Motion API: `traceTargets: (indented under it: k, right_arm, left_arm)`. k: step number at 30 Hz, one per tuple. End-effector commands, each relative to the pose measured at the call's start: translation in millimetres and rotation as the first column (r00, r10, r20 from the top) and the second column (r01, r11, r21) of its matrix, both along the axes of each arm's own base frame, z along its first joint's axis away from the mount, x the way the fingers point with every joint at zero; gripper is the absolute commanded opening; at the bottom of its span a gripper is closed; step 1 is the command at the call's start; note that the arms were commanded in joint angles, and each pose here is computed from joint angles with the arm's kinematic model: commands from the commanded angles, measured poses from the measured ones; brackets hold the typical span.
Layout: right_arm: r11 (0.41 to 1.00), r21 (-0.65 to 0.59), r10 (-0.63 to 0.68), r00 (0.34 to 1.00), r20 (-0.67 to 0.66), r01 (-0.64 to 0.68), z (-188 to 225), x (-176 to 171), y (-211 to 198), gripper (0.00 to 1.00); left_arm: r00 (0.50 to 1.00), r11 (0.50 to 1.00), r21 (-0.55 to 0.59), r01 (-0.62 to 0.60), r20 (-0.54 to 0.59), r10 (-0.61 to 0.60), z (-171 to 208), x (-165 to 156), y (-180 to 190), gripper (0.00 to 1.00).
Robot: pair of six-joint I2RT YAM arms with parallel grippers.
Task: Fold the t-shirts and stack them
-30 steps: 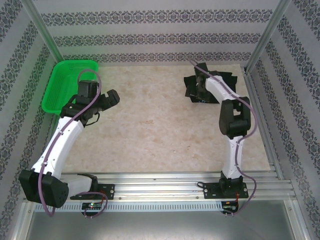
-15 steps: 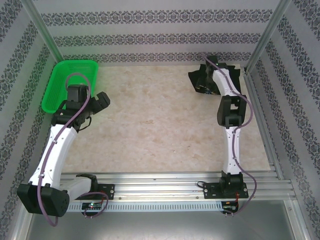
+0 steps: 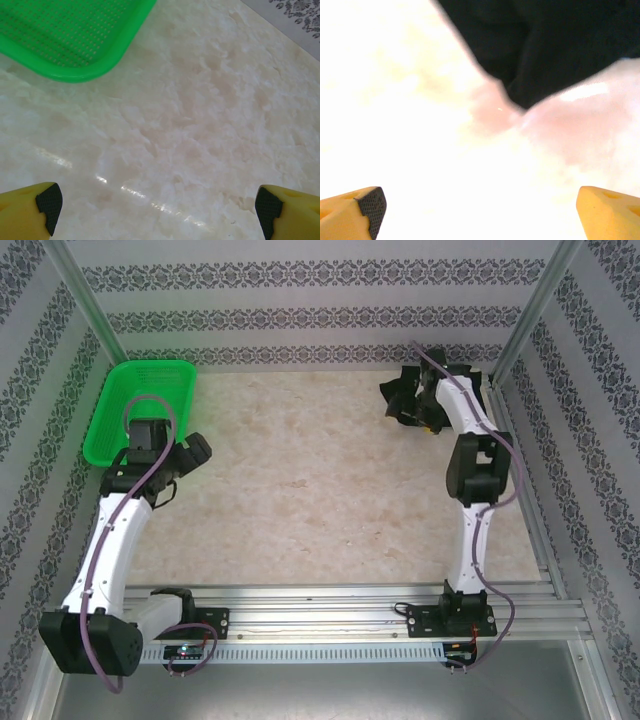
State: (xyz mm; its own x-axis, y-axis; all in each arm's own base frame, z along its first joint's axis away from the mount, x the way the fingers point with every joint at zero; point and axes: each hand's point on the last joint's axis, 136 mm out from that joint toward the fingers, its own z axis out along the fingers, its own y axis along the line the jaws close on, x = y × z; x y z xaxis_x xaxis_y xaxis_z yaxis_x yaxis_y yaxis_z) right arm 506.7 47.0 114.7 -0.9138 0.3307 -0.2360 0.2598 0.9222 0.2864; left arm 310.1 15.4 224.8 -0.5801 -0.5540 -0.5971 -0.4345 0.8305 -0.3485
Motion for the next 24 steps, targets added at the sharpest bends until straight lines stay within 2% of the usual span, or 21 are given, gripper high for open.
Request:
traceTargets:
  k: [1, 4, 6, 9, 13, 15, 17, 19, 20, 24]
  right_arm:
    - [0.997, 0.033, 0.059, 0.949, 0.311, -0.072, 111.7, -21.1, 12.3, 0.98]
    - [0.995, -0.094, 0.076, 0.909, 0.411, -0.041, 130.2, -67.5, -10.2, 0.98]
    - [0.985, -0.170, 0.056, 0.882, 0.468, 0.028, 125.6, -101.8, -32.4, 0.98]
    - [0.960, -0.237, -0.002, 0.855, 0.519, 0.146, 96.6, -147.7, -60.6, 0.98]
    - [0.924, -0.283, -0.092, 0.870, 0.485, 0.256, 35.5, -193.0, -93.6, 0.98]
    - [0.916, -0.282, -0.103, 0.846, 0.523, 0.285, 19.9, -202.4, -98.3, 0.98]
    - [0.910, -0.257, -0.098, 0.769, 0.632, 0.327, 22.5, -202.3, -99.5, 0.98]
    - [0.898, -0.219, -0.099, 0.661, 0.744, 0.382, 31.2, -201.7, -102.8, 0.98]
    - [0.890, -0.220, -0.099, 0.641, 0.761, 0.399, 26.4, -204.1, -105.2, 0.98]
    - [0.877, -0.264, -0.068, 0.648, 0.759, 0.401, 9.8, -203.0, -107.4, 0.98]
  left_arm:
    - [0.999, 0.998, 0.034, -0.044, -0.016, 0.045, -7.3, -20.8, 16.0, 1.00]
    - [0.996, 0.994, 0.066, -0.089, 0.009, 0.089, -14.3, -34.4, 30.2, 1.00]
    - [0.991, 0.986, 0.099, -0.132, 0.026, 0.130, -24.7, -42.1, 41.6, 1.00]
    - [0.988, 0.980, 0.126, -0.154, 0.040, 0.150, -43.1, -44.1, 50.0, 1.00]
    - [0.988, 0.966, 0.209, -0.150, 0.066, 0.139, -66.5, -38.3, 60.0, 1.00]
    - [0.990, 0.963, 0.250, -0.106, 0.115, 0.079, -67.4, -28.8, 58.4, 1.00]
    - [0.984, 0.956, 0.277, -0.101, 0.168, 0.055, -66.6, -20.7, 59.7, 1.00]
    - [0.974, 0.950, 0.300, -0.091, 0.227, 0.021, -67.2, -12.6, 58.5, 1.00]
    - [0.967, 0.948, 0.305, -0.088, 0.254, 0.008, -67.8, -9.4, 57.7, 1.00]
    - [0.942, 0.938, 0.335, -0.087, 0.335, -0.032, -75.0, 0.8, 56.6, 1.00]
